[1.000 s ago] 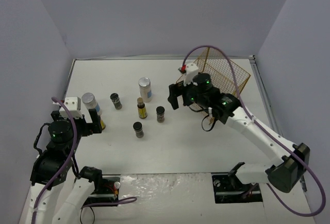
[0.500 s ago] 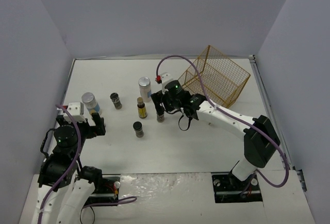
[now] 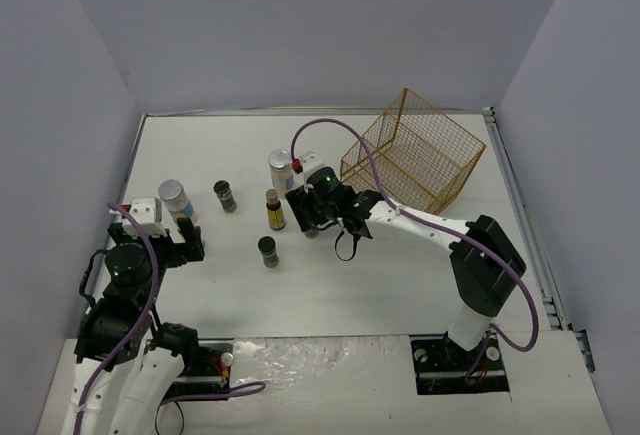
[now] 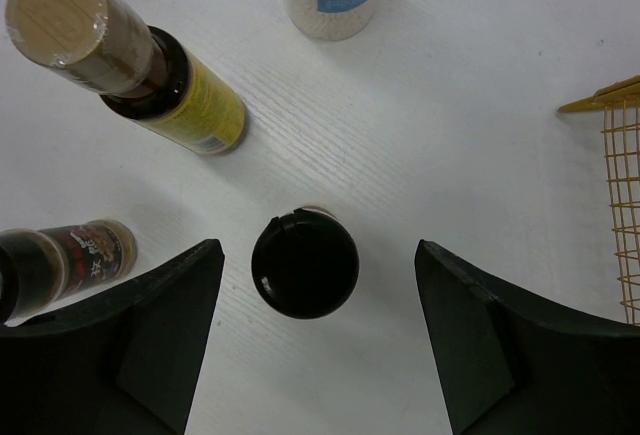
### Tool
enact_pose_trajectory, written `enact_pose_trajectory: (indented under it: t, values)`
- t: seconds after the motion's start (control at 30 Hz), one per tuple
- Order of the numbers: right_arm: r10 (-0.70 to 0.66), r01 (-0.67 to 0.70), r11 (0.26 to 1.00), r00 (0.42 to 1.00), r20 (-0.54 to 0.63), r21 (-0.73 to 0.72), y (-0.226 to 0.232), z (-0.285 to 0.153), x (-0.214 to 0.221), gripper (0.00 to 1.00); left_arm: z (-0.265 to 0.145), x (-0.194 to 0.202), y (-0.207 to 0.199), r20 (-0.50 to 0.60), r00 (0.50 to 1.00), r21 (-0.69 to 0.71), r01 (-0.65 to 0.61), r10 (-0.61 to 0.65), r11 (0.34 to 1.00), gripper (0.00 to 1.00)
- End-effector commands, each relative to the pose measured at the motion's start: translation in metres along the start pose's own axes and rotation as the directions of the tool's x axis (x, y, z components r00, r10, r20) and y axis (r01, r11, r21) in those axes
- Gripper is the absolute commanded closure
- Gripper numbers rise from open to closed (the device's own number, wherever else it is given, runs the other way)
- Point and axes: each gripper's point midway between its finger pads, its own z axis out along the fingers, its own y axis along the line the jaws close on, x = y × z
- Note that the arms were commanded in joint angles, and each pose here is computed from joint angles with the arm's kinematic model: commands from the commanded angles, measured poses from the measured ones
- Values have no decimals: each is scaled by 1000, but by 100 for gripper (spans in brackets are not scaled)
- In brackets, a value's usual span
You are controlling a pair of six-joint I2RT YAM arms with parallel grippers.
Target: Organize the condiment bottles
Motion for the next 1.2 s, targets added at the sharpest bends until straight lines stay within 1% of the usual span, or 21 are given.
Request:
enact_pose_trajectory:
  t: [0.0,0.13,0.2,0.27,0.43,0.57,0.73,0.87,0.93,1.03,1.1,1.17]
  values:
    - [-4,2,999,998,55,32,-2,7,-10,27,2,-26,-3,81,997,5,11,-11,1000,3]
    - [-9,7,1000,998,57,30,-2,8,-8,36,3,-25,-3,77,997,3,9,-9,1000,3]
    - [-7,5,1000,998,65,31,-2,6,-10,44,4,-24,-3,73,997,2,8,-8,1000,3]
    - [-6,3,999,997,79,37,-4,3,-14,56,4,-25,-3,75,997,3,10,-10,1000,3]
    - [-9,4,999,994,107,51,-7,-6,-23,78,4,-24,-2,72,997,-2,9,-9,1000,3]
    - [2,-10,998,989,147,55,-9,-18,-36,93,4,-24,-2,72,997,-4,9,-9,1000,3]
    - [40,-73,991,962,269,112,-24,-61,-78,97,5,-23,-1,70,997,-7,9,-9,1000,3]
    - [85,-172,964,922,377,203,-50,-99,-115,100,6,-20,4,51,999,-42,13,-10,999,3]
    - [117,-245,933,900,419,265,-72,-113,-129,100,6,-22,4,54,999,-42,13,-11,999,3]
    - [174,-349,882,866,470,317,-103,-122,-140,100,6,-22,4,55,998,-42,14,-11,999,3]
    - [220,-427,837,835,505,341,-131,-125,-146,100,5,-21,4,55,998,-42,14,-11,999,3]
    - [254,-471,810,819,514,350,-146,-119,-146,100,5,-21,5,54,998,-45,15,-13,999,3]
